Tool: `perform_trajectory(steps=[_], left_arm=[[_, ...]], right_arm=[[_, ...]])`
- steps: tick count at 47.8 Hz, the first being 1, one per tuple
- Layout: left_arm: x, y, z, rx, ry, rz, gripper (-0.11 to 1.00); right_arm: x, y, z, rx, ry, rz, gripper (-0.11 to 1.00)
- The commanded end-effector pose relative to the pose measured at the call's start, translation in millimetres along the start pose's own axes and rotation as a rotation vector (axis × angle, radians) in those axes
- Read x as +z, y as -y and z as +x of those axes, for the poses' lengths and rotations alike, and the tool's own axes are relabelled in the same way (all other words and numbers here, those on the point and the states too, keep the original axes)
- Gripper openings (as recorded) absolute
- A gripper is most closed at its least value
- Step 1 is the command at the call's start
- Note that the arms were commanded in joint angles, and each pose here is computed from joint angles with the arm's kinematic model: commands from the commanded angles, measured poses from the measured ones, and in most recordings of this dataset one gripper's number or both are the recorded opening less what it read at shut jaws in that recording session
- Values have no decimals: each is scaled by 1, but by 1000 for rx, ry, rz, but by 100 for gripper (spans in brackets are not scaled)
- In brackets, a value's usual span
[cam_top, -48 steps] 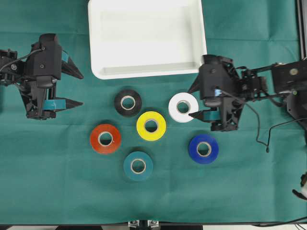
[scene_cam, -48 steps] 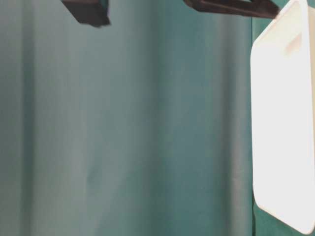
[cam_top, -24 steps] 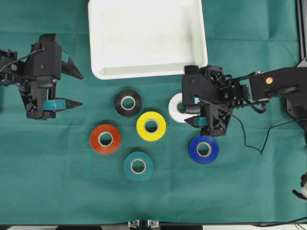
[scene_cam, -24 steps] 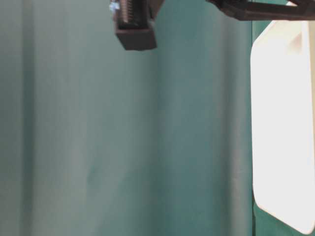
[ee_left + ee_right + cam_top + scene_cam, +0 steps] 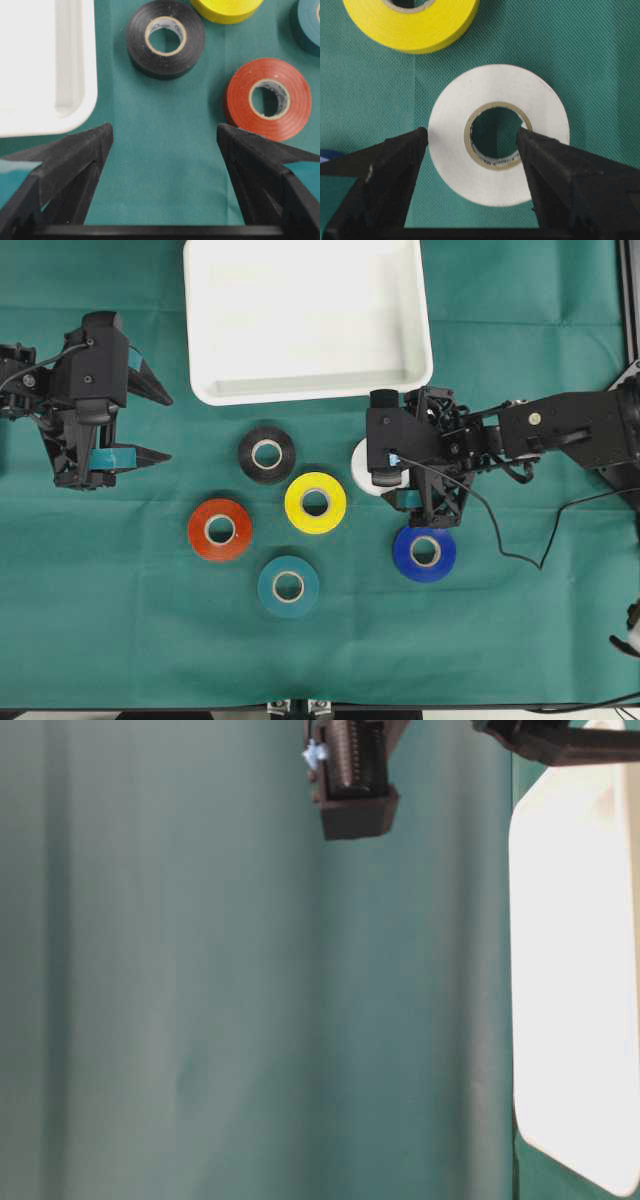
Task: Put the tape alternately from left to right into the white case.
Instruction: 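Lower the right gripper into the white roll's hole and grip it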
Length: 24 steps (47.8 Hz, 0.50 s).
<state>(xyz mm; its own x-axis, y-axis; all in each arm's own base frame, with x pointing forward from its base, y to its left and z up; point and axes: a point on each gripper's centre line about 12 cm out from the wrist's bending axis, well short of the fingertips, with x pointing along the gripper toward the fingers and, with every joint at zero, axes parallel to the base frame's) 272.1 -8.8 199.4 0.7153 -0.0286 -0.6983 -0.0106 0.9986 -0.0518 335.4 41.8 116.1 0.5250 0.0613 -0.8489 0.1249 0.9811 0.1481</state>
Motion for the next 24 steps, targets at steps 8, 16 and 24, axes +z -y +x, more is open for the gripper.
perform_trajectory(steps=[8, 16, 24], left_arm=[[6, -1, -2, 1, 22, -6, 54], [5, -2, -2, 5, 19, -9, 54], [6, -2, -2, 6, 20, -10, 54]], right_arm=[[5, -3, 7, 6, 9, 1, 81], [3, -3, 12, 3, -2, 1, 81], [4, -3, 13, 2, -4, 1, 81]])
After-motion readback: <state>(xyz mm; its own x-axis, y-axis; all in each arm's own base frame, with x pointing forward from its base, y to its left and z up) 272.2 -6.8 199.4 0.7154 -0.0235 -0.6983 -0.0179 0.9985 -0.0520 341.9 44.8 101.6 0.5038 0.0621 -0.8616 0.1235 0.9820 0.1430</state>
